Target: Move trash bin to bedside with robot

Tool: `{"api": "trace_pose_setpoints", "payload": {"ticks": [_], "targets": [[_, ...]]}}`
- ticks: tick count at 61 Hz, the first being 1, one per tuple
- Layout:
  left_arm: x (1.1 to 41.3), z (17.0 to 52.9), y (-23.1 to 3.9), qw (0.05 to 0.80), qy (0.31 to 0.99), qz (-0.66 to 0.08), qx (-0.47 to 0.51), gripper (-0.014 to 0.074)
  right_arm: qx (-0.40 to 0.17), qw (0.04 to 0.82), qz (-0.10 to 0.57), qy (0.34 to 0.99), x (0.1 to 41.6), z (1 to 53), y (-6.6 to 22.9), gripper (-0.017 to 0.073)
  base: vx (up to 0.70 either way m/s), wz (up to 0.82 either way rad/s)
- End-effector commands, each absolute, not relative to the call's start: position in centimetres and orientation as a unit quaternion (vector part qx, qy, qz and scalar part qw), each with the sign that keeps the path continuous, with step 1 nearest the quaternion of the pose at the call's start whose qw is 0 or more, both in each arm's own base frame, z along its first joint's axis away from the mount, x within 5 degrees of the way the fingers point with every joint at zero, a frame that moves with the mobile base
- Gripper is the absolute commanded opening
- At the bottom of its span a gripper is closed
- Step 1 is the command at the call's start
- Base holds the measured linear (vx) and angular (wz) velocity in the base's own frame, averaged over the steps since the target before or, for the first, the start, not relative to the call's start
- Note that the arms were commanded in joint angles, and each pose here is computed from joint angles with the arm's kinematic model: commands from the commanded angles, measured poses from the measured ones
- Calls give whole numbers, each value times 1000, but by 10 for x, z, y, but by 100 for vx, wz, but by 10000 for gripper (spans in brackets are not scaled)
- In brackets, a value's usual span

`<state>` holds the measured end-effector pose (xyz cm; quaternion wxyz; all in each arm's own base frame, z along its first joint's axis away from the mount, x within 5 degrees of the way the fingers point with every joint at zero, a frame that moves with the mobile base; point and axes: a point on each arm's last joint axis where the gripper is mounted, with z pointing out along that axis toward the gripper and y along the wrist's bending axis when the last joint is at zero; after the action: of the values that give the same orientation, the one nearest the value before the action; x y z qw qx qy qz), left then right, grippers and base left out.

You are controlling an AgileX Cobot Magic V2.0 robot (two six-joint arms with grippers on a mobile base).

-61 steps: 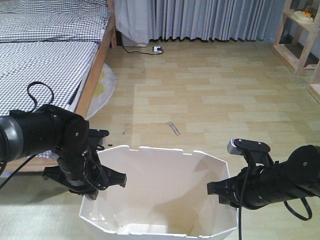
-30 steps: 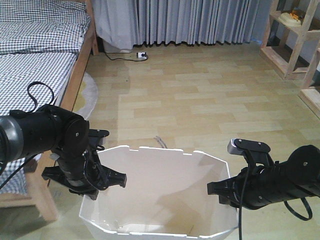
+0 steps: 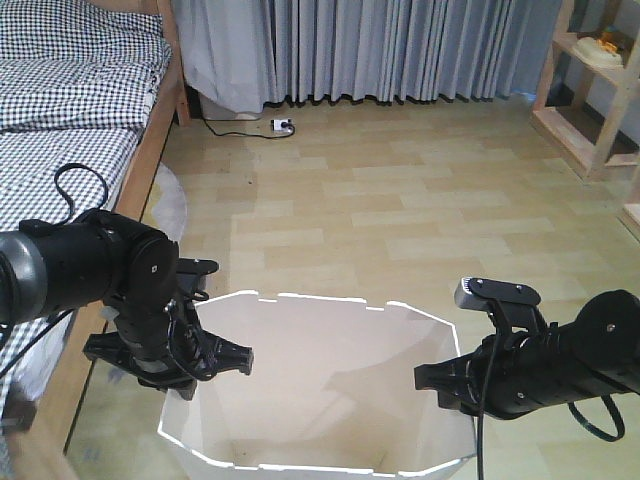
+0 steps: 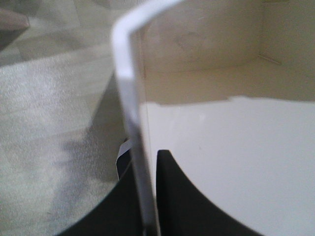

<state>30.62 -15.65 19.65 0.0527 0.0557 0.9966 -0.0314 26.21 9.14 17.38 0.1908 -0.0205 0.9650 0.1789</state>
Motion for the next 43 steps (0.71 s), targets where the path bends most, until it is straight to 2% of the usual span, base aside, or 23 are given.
{"api": "trace_pose_setpoints", "payload": {"ticks": [1,43], "targets": [[307,228,-170,118,987,-92,57,-6,-28,232,207,950,265,199,99,-5,46,2],[307,228,-170,118,987,-92,57,-6,-29,229,208,950,265,199,100,-5,48,2]]}}
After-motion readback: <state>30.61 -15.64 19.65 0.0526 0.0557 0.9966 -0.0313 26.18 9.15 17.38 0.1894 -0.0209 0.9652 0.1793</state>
